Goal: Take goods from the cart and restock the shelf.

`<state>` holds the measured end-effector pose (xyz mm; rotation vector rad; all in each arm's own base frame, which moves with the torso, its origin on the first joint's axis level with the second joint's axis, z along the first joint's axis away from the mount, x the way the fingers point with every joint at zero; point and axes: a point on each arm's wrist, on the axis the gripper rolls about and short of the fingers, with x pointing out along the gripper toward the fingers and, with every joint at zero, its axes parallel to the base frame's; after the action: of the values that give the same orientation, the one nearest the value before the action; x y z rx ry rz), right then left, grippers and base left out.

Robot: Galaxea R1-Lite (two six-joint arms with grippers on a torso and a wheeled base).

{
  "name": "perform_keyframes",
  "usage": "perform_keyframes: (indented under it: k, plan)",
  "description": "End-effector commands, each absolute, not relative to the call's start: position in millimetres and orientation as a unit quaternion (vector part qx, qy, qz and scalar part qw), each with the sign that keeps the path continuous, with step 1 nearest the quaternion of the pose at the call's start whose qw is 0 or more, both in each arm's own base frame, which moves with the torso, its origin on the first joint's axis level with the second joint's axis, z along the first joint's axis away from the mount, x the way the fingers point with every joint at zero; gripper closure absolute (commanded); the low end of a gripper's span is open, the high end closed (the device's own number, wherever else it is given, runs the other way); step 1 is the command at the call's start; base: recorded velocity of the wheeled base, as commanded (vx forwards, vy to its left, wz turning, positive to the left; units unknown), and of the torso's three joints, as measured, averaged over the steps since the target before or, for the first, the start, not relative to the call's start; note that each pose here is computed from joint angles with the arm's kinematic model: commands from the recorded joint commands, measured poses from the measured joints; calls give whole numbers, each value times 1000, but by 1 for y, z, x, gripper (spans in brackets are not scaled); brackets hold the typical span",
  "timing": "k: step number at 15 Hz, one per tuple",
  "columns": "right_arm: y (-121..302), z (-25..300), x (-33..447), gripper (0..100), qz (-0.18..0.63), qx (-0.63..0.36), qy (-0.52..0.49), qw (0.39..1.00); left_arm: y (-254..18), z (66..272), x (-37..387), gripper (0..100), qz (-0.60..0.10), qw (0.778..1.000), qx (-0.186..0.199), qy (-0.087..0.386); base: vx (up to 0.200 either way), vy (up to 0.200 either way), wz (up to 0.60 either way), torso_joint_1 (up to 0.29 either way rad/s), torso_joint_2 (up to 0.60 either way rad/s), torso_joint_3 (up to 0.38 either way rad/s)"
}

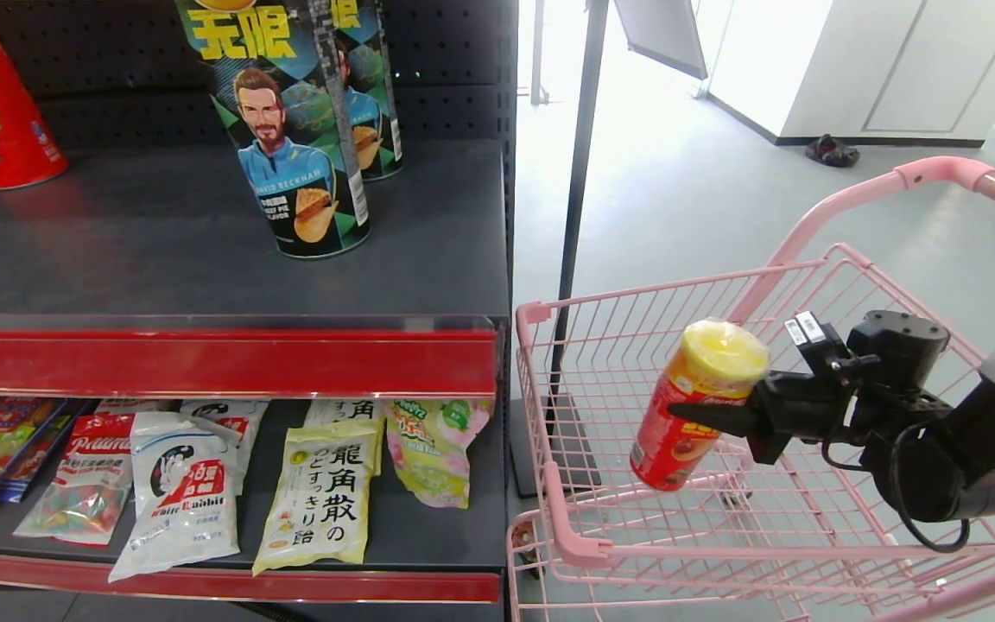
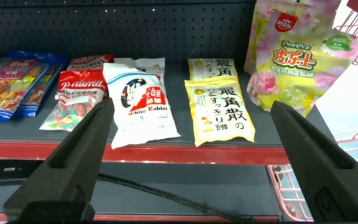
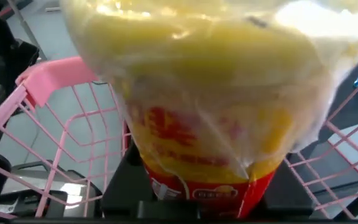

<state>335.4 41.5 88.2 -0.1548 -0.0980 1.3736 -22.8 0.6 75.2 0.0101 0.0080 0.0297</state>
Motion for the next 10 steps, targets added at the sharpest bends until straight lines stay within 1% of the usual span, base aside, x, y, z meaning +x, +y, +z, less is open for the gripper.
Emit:
perform_keyframes:
  k: [1,3,4,5,6,8,9,10]
  plan:
    - [36,124,321,100,619,-104,-88,774,1,75,-23,0,15,1000,5,5,0,0,0,0,0,0]
    - [34,135,318,100,616,-108,-96,775,1,75,-23,0,15,1000,5,5,0,0,0,0,0,0]
    - [34,160,311,100,594,-123,-122,785,1,75,-23,0,15,1000,5,5,0,0,0,0,0,0]
    - [33,169,306,100,584,-123,-126,792,1,75,-23,0,15,1000,5,5,0,0,0,0,0,0]
    - [36,183,292,100,574,-109,-127,801,1,75,-23,0,15,1000,5,5,0,0,0,0,0,0]
    - [50,186,277,100,570,-96,-124,807,1,75,-23,0,15,1000,5,5,0,0,0,0,0,0]
    - [55,194,260,100,517,-88,-129,841,1,75,-23,0,15,1000,5,5,0,0,0,0,0,0]
    - [60,204,248,100,499,-78,-139,852,1,75,-23,0,15,1000,5,5,0,0,0,0,0,0]
